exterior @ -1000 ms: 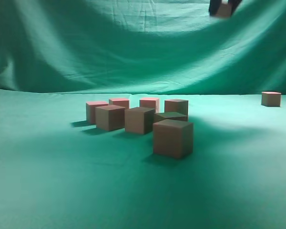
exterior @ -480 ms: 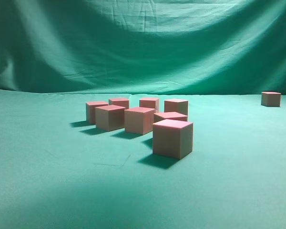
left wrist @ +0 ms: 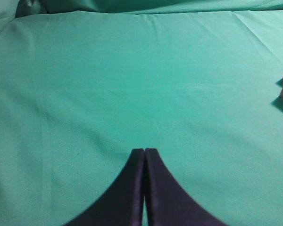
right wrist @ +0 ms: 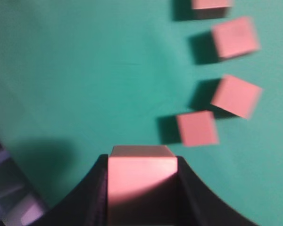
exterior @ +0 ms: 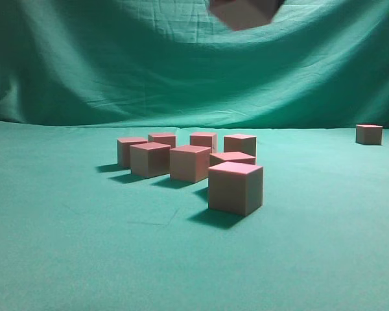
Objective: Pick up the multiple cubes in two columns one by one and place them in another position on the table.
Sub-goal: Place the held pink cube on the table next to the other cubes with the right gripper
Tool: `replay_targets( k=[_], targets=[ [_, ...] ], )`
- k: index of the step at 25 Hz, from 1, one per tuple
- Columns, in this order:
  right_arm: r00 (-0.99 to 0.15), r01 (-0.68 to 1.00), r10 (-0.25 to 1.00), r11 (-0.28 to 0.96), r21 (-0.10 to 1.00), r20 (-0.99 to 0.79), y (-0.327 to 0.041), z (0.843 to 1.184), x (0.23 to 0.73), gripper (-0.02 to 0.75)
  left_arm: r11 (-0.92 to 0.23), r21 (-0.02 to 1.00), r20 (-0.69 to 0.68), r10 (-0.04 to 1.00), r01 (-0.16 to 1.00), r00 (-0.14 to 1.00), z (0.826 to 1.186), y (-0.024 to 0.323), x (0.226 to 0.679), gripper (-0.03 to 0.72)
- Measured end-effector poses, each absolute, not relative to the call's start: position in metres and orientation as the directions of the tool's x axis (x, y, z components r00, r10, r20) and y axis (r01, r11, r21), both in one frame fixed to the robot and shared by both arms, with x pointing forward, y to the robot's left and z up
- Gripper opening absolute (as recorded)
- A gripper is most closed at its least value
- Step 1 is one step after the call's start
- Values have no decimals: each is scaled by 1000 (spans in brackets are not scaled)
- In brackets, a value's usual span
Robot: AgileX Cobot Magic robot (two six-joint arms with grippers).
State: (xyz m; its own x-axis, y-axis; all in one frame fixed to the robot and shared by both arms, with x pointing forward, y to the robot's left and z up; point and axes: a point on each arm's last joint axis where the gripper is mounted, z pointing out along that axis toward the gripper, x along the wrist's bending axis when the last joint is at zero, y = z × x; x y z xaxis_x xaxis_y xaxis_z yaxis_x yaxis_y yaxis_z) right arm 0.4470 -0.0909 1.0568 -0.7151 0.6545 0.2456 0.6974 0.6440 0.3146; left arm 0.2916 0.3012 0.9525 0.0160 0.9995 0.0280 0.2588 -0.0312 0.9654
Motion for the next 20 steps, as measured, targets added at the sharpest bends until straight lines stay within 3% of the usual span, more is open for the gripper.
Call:
replay_targets(
  k=[8,20],
  targets=[
    [-888,460,415,816,349,201,-36,1032,400,258,-31,965,28,999,259,16,953,301,292,0],
    [-969,247,248,963,104,10,6,985,423,258,-31,965,28,999,259,16,953,301,292,0]
  ],
)
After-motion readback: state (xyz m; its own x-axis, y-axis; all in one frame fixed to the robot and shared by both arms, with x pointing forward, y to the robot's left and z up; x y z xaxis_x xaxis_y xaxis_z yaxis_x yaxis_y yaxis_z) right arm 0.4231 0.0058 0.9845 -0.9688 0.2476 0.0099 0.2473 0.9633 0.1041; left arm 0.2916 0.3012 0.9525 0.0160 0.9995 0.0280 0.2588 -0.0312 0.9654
